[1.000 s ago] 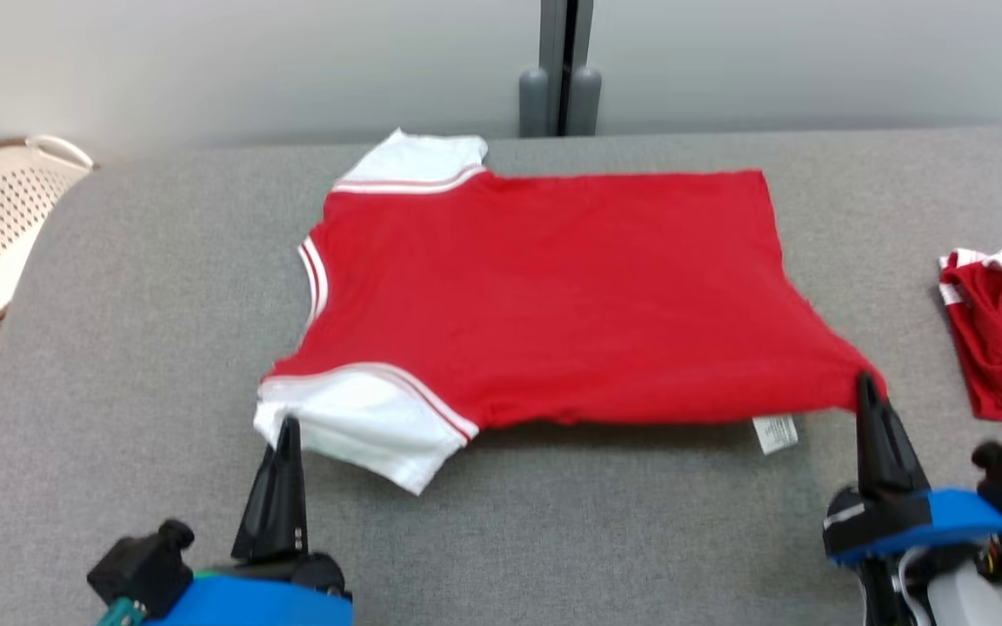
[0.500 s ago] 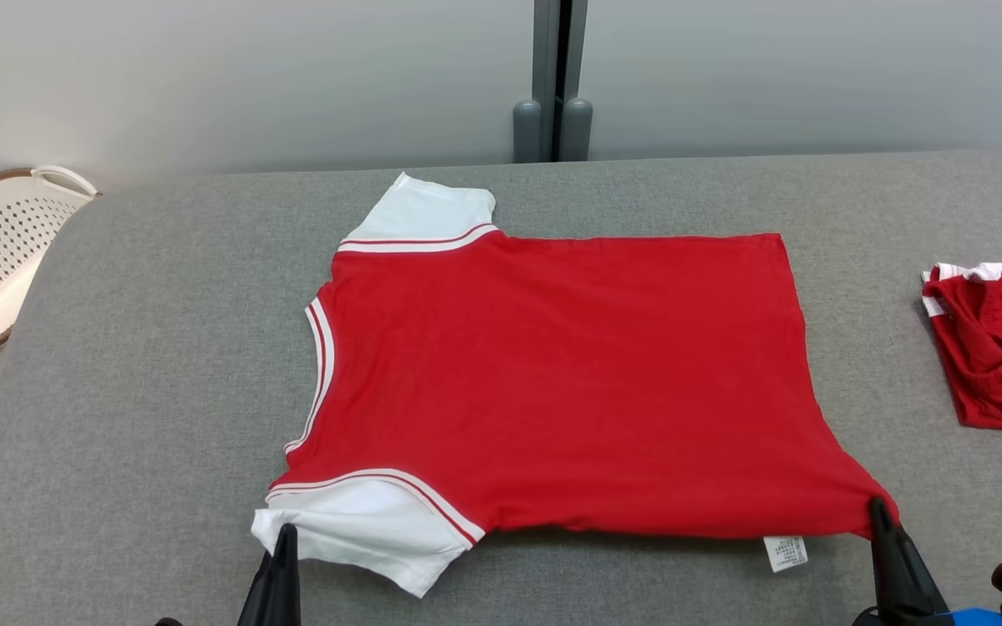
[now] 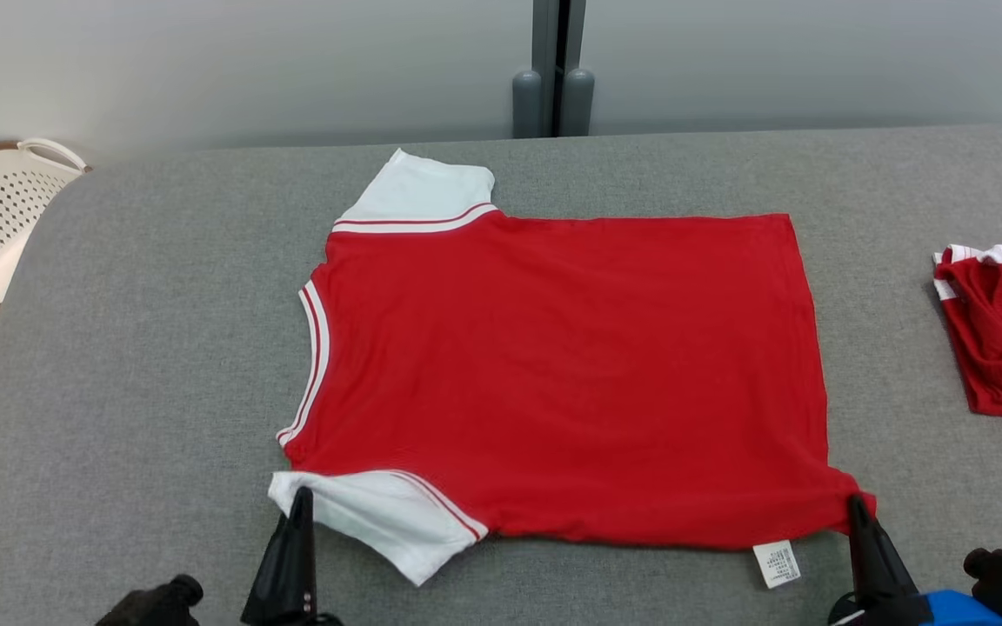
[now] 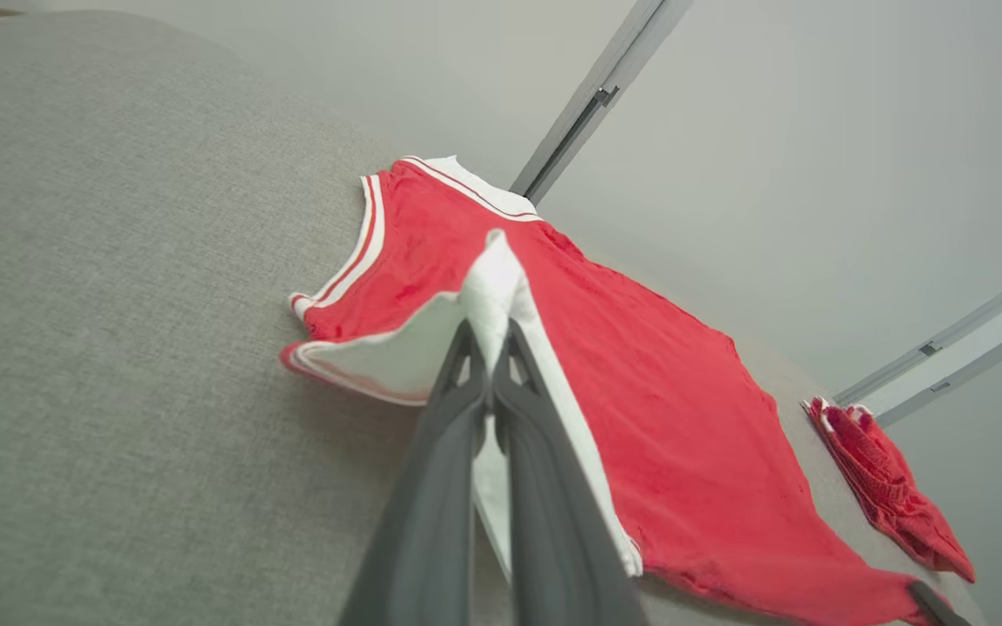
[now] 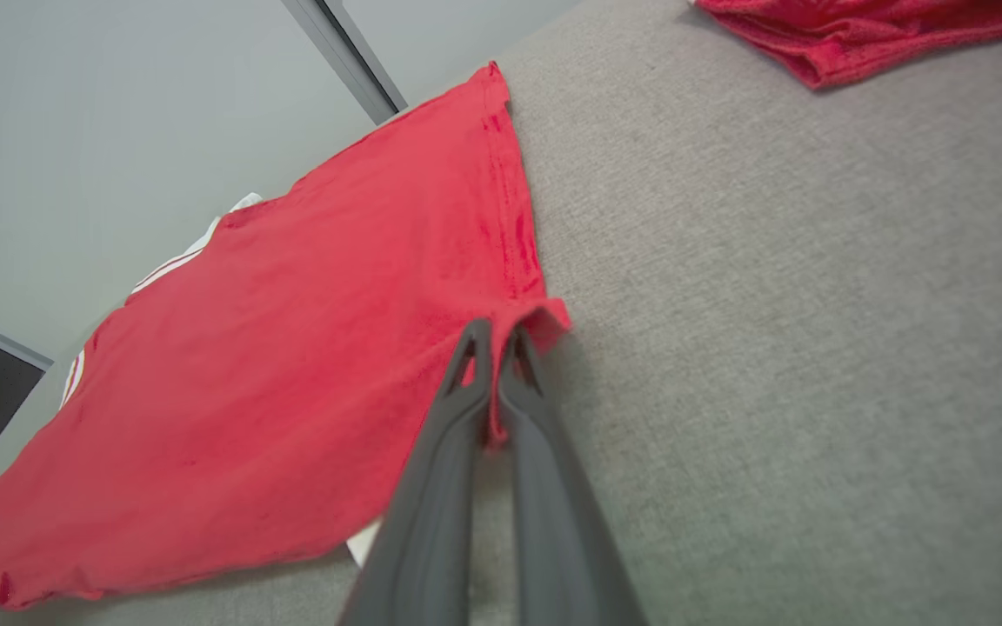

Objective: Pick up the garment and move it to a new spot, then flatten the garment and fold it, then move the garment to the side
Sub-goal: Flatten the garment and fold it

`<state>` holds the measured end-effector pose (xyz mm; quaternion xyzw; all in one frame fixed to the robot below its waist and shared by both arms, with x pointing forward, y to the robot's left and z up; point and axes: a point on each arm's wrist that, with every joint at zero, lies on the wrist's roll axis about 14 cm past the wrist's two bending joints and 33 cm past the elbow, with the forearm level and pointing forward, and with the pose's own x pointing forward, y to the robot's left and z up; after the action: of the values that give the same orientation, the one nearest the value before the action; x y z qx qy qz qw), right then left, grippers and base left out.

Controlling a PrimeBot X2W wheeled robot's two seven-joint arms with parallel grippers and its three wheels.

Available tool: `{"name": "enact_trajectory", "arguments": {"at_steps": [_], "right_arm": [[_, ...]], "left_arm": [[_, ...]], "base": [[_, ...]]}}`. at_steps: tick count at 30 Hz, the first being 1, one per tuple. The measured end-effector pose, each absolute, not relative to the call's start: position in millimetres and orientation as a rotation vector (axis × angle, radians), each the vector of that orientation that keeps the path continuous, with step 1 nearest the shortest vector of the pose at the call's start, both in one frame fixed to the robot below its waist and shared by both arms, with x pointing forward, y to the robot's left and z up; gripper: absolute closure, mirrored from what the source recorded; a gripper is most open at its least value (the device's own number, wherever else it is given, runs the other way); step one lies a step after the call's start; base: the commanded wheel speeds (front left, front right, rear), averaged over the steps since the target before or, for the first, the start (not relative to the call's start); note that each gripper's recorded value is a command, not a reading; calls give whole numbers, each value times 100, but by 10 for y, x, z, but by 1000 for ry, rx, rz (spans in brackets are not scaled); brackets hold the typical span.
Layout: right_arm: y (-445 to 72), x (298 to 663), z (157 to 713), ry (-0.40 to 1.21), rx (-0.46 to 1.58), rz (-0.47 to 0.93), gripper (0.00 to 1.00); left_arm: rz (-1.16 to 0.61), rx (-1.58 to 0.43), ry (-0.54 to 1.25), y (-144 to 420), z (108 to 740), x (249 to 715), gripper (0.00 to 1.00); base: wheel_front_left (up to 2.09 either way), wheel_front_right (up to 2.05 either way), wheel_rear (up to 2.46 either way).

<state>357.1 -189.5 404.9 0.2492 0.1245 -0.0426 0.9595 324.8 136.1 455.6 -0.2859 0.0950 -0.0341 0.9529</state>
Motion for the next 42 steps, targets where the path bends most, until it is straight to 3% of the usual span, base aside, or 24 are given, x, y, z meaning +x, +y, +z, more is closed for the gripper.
{"name": "enact_trajectory", "arguments": {"at_steps": [15,28,29,30,31,32,33,34,42], "right_arm": [[-1855,4296,4082,185,536,-87,100],[-1893,4589,4038,182,528,-100,100],[-1896,4606,4040,181,527,-100,96],[-1898,4625,4046,180,524,-99,72],[-1892,4637,4044,182,518,-96,25],[-1896,4650,4048,182,510,-96,0],[-1912,4668,4066,175,506,-98,0],[-1932,4686,4088,167,506,-102,0],[-2142,4744,4405,56,477,-133,0]], "left_arm": [[-167,-511,112,1163,4616,4417,100],[-177,-454,183,1109,4302,4868,100],[-173,-451,187,1113,4283,4888,100],[-164,-446,191,1129,4267,4910,100],[-155,-442,189,1147,4266,4935,100],[-152,-441,186,1154,4270,4958,80],[-150,-440,186,1157,4271,4977,55],[-150,-441,186,1151,4272,4989,0],[-168,-456,142,1118,4420,5023,0]], "base": [[0,0,0],[0,0,0],[0,0,0],[0,0,0],[0,0,0],[0,0,0],[0,0,0],[0,0,0],[0,0,0]]}}
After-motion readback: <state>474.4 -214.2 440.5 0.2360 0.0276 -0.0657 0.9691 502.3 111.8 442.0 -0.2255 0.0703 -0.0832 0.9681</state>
